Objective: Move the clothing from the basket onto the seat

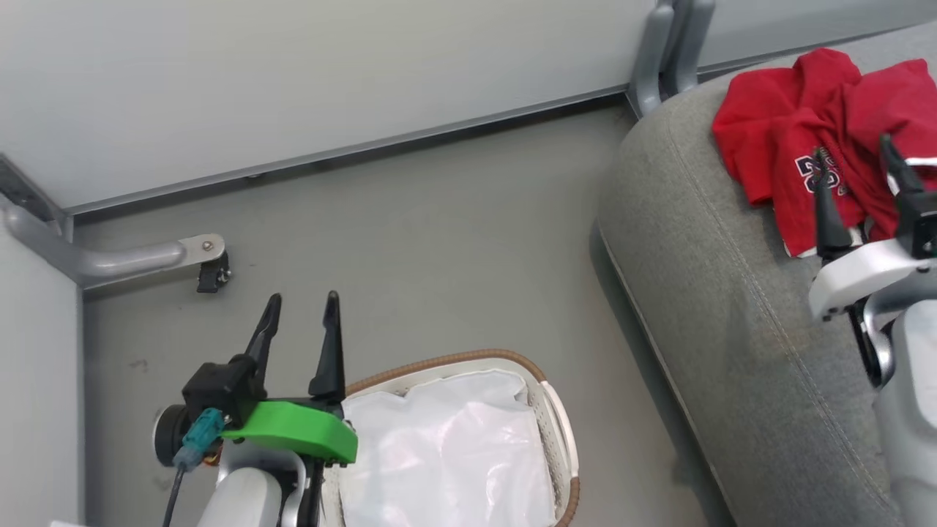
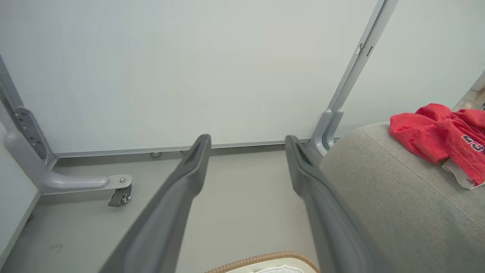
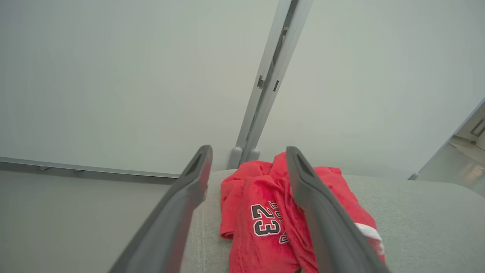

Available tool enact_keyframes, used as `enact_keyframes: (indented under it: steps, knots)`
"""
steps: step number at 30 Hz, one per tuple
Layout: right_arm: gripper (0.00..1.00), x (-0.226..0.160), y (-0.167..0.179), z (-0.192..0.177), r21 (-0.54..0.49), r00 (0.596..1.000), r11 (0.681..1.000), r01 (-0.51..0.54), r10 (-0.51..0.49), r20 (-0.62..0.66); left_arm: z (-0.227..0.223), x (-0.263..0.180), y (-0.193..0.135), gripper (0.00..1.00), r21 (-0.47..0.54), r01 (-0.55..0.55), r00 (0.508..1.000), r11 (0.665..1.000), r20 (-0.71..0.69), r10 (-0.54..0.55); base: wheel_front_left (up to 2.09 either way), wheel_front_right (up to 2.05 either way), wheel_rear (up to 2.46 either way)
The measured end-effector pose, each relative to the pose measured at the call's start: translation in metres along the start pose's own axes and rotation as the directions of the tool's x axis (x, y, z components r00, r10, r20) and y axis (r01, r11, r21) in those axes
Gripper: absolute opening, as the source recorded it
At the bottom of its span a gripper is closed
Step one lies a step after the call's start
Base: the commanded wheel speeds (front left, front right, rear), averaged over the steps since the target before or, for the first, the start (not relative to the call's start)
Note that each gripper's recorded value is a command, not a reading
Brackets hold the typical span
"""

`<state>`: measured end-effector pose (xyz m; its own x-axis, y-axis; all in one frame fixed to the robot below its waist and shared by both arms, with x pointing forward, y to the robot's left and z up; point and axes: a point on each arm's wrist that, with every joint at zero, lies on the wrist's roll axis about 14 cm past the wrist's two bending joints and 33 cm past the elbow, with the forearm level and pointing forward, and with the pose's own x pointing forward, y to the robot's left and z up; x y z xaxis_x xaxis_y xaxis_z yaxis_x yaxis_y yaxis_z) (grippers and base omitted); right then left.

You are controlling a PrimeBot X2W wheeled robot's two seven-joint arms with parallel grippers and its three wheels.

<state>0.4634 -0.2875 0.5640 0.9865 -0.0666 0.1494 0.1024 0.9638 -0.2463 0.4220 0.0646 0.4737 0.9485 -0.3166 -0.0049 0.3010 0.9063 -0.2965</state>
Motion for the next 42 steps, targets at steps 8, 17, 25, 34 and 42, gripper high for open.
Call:
enact_keyframes:
  steps: [8, 17, 25, 34, 42]
  knots:
    - [1.00, -0.030, 0.079, -0.002, 0.172, 0.995, 0.980, -0.099, 0.100, 0.006, 0.016, -0.050, 0.055, 1.00, 0.008, -0.212, 0.976, 0.977, 0.047, 0.212, 0.00, 0.00, 0.00]
    - [1.00, -0.060, 0.110, 0.005, 0.272, 0.990, 0.951, -0.144, 0.142, 0.028, 0.009, -0.102, 0.077, 1.00, -0.004, -0.322, 0.946, 0.947, 0.036, 0.322, 0.00, 0.00, 0.00]
    - [1.00, -0.082, 0.131, -0.010, 0.346, 0.981, 0.922, -0.176, 0.194, -0.016, 0.003, -0.114, 0.074, 1.00, -0.021, -0.332, 0.943, 0.943, 0.020, 0.332, 0.00, 0.00, 0.00]
    - [1.00, -0.091, 0.136, -0.013, 0.368, 0.977, 0.911, -0.186, 0.210, -0.025, -0.005, -0.113, 0.070, 1.00, -0.016, -0.322, 0.947, 0.947, -0.005, 0.322, 0.00, 0.00, 0.00]
    - [1.00, -0.093, 0.139, -0.012, 0.364, 0.975, 0.911, -0.194, 0.219, -0.026, -0.006, -0.112, 0.068, 1.00, -0.015, -0.315, 0.949, 0.949, -0.006, 0.315, 0.00, 0.00, 0.00]
